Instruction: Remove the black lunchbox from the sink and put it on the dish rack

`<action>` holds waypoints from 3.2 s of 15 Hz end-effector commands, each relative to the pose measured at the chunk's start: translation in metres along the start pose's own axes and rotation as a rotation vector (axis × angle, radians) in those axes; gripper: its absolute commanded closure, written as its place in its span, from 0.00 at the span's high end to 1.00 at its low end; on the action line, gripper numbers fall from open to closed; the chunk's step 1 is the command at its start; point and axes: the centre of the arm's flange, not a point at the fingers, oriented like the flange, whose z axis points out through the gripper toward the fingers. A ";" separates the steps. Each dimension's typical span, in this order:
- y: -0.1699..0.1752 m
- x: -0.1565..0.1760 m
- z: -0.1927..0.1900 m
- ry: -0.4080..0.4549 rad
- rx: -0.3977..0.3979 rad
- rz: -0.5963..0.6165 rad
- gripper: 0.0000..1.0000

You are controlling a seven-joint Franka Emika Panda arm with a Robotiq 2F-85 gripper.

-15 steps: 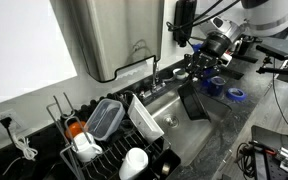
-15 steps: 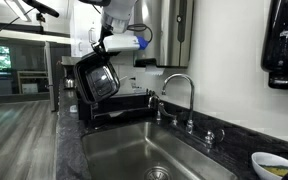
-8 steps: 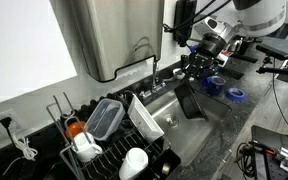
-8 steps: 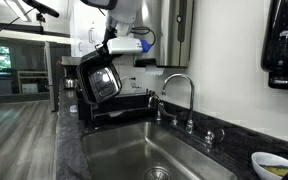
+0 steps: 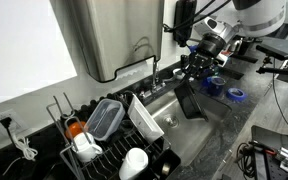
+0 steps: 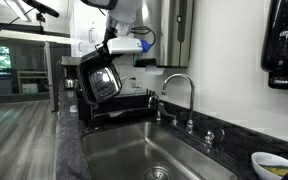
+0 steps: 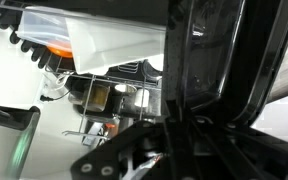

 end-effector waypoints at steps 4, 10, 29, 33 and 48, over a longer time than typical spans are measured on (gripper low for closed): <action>0.011 0.039 -0.005 0.124 -0.030 -0.053 0.02; 0.031 0.078 -0.007 0.383 -0.146 -0.094 0.02; 0.025 0.097 0.087 0.617 -0.026 -0.276 0.02; 0.028 0.095 0.107 0.589 -0.033 -0.317 0.02; 0.081 0.078 0.139 0.404 -0.042 -0.473 0.02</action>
